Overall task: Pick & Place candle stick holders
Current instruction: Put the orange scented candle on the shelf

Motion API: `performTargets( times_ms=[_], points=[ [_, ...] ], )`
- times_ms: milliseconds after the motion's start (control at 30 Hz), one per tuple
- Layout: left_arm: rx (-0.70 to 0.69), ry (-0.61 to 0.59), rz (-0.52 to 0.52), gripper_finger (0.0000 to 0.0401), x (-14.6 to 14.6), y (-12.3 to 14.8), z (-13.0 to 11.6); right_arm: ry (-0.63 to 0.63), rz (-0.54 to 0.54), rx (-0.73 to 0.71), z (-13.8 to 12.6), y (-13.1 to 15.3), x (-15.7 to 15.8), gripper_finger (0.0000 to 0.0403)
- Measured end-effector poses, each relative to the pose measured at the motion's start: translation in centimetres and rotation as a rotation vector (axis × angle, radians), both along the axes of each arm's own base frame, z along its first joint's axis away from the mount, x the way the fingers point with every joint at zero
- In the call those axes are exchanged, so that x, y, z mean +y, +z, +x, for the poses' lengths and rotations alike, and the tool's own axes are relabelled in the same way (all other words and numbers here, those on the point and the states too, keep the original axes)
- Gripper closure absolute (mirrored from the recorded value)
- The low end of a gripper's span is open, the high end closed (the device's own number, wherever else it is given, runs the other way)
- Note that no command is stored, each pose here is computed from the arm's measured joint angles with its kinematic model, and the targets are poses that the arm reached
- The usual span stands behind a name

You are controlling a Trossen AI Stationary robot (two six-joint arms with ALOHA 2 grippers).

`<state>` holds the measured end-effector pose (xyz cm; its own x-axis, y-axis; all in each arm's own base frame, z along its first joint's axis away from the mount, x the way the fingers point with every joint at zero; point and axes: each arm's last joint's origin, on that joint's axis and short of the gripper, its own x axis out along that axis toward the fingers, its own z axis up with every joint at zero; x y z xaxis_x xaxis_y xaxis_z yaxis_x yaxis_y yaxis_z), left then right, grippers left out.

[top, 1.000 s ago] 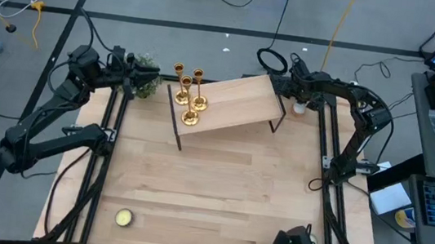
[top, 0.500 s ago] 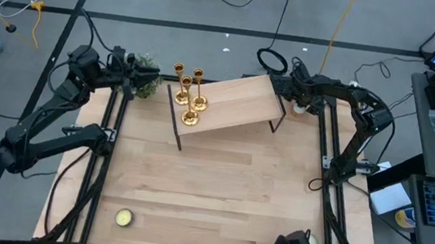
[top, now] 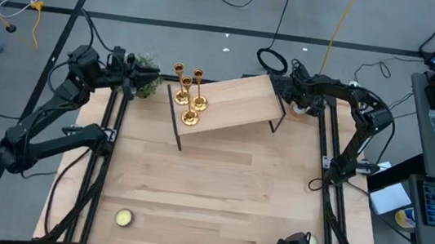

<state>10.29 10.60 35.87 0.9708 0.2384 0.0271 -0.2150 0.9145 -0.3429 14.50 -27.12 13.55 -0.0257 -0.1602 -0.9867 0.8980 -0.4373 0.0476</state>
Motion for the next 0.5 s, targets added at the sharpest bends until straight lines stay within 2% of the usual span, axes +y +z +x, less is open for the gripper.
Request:
performTargets(
  times_ms=[167,433,500],
  points=[
    [0.0,0.0,0.0,0.0299,0.0,0.0,0.0,-0.006,0.001,-0.001,-0.01,-0.01,0.01,0.0034],
    [0.0,0.0,0.001,0.0299,0.0,0.0,0.0,-0.023,0.001,0.001,-0.05,-0.03,0.03,0.0113],
    [0.0,0.0,0.001,0.0299,0.0,0.0,0.0,-0.022,0.001,0.001,-0.05,-0.04,0.03,0.0121]
  ],
)
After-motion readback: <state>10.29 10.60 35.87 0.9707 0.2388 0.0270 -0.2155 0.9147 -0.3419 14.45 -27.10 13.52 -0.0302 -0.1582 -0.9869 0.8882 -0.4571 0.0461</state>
